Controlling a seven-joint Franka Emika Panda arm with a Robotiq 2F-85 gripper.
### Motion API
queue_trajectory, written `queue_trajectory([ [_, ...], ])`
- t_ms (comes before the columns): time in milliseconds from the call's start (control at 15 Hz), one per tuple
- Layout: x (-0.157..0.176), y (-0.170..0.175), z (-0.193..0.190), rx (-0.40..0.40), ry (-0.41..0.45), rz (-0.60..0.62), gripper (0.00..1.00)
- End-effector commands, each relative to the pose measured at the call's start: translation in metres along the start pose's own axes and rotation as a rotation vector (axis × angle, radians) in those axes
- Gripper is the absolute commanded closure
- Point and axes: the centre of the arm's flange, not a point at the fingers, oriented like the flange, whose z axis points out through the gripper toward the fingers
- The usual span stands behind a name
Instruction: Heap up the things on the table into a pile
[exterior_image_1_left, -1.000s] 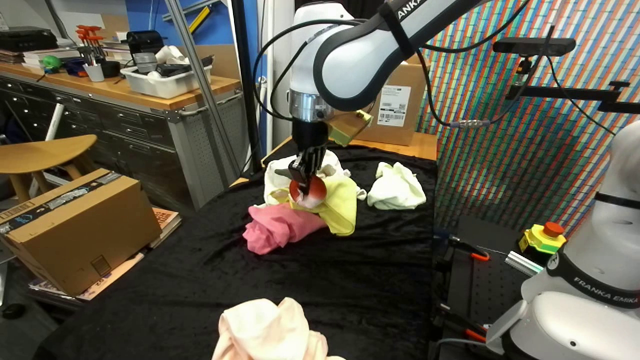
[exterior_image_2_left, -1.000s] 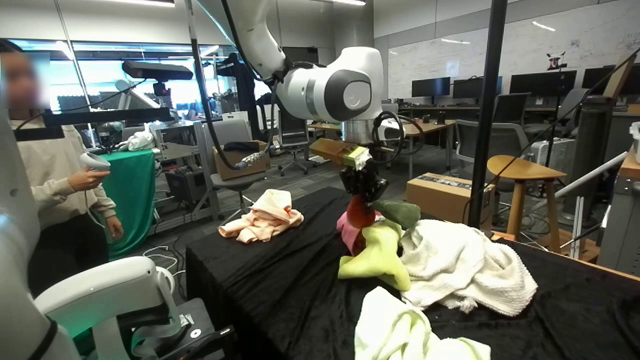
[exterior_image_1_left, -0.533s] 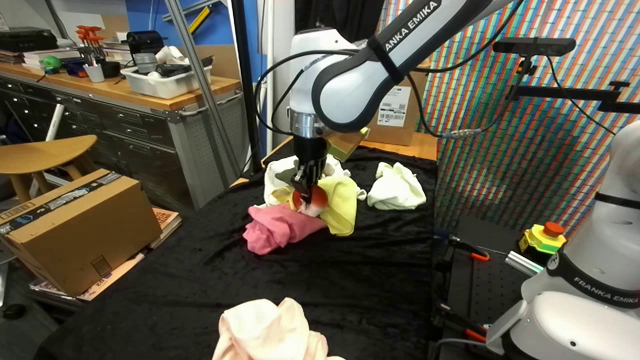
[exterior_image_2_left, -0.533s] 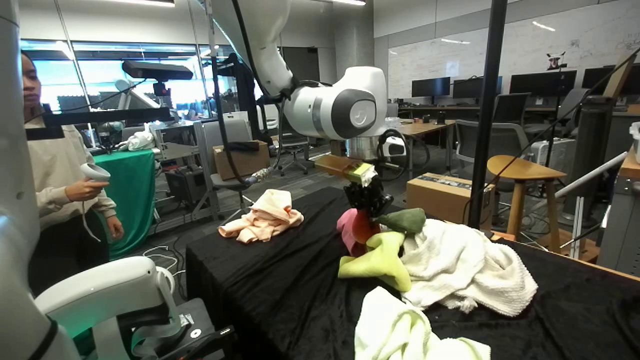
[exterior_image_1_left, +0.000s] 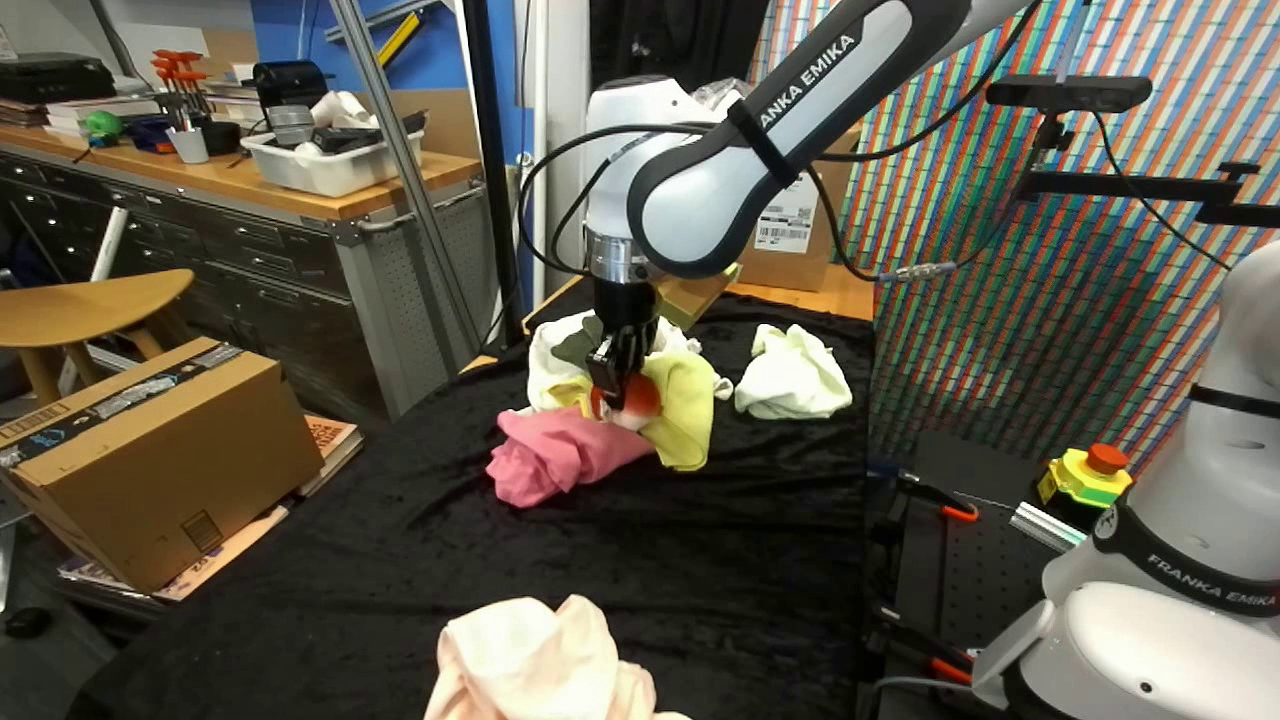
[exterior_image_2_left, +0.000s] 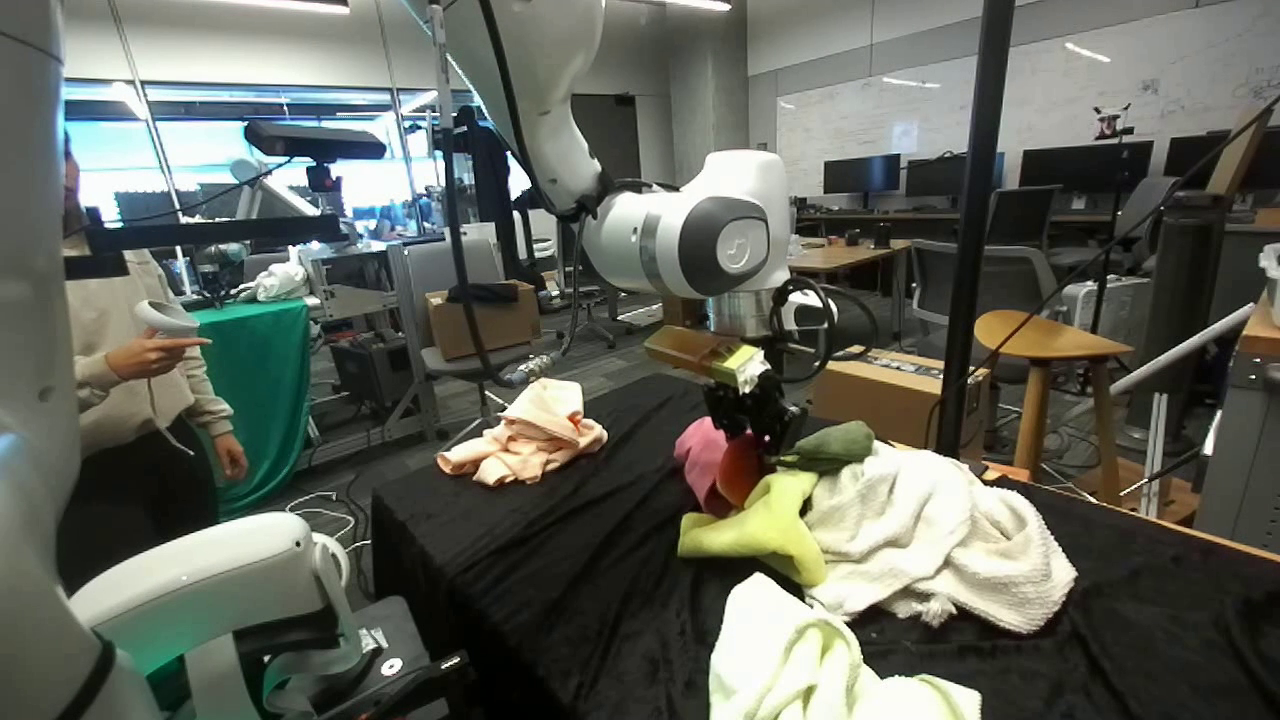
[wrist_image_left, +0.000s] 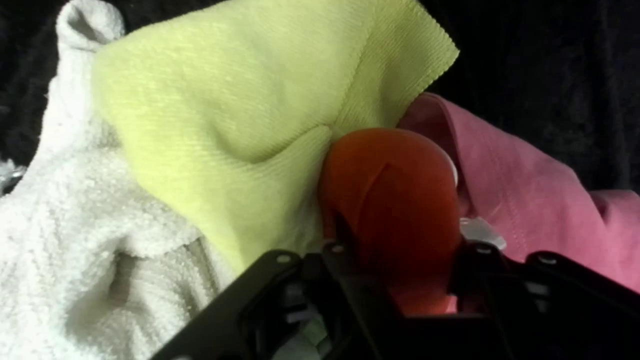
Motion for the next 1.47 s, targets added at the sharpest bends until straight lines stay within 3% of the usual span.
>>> queue_trajectory([
  [0,-0.006,0.002,-0.020,0.010,0.033,0.004,0.27],
  [267,-0.016,0.014,-0.048,0.027,0.075,0.040,0.01],
  [733,-0.052,0.067,-0.085,0.044,0.138,0.204,0.00],
  [1400,-0.130,0.132,-0.051,-0.011,0.078,0.446,0.00],
])
